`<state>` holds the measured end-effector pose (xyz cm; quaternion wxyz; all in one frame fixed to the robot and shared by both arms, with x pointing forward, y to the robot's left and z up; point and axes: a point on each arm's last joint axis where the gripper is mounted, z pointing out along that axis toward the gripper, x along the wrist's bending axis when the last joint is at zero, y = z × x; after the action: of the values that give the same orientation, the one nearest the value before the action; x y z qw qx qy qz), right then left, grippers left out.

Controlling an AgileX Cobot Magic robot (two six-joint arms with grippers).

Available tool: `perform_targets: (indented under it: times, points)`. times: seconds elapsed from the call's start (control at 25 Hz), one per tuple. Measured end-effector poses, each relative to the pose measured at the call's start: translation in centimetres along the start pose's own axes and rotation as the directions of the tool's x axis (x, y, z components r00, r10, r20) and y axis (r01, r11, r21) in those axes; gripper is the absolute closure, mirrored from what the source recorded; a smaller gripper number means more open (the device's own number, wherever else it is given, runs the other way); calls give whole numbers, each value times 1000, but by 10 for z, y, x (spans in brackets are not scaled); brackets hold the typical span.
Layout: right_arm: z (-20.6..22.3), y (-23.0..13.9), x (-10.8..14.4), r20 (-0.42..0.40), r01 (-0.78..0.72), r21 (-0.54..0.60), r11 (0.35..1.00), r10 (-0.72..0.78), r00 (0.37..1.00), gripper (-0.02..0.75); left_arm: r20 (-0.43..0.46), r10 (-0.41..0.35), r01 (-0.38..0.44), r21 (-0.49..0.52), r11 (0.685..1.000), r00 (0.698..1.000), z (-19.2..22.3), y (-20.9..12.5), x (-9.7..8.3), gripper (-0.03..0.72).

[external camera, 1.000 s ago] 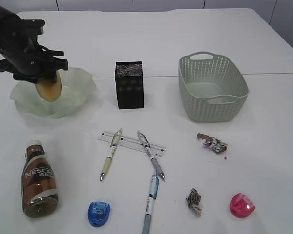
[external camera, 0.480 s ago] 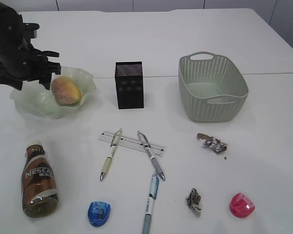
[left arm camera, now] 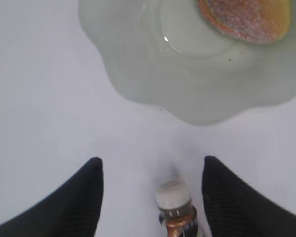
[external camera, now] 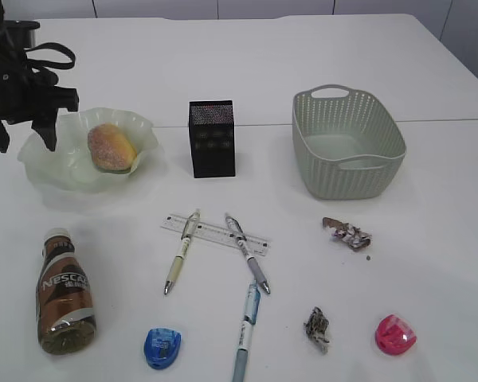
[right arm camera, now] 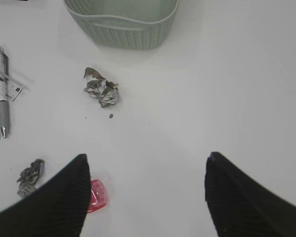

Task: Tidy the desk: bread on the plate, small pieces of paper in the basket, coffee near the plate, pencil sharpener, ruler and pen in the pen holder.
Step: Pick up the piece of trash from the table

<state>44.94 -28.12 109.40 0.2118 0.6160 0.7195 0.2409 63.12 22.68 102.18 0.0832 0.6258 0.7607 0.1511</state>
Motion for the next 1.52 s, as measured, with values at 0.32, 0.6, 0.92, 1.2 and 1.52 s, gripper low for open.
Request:
perform_targets:
  times: [0.32, 0.6, 0.92, 1.2, 1.52]
  points:
    - [0, -2, 0, -3, 0, 24, 1000, 0, 1000, 210, 90, 118, -111, -76, 991, 989, -64, -17, -16, 238]
    - [0, -2, 6, -69, -57, 29, 998, 59, 996, 251, 161, 254, -252, -32, 967, 954, -94, -34, -12, 253]
    - [3, 0, 25, -157, -37, 68, 997, 48, 986, 292, 156, 310, -303, -64, 951, 938, -115, -71, 14, 276]
    - [47, 22, 44, -179, 67, 187, 980, -33, 983, 292, 150, 317, -317, -26, 948, 936, -107, -109, 31, 280]
    - [123, 40, 52, -171, 93, 324, 942, -39, 985, 292, 149, 324, -331, 26, 943, 934, -81, -135, 38, 284]
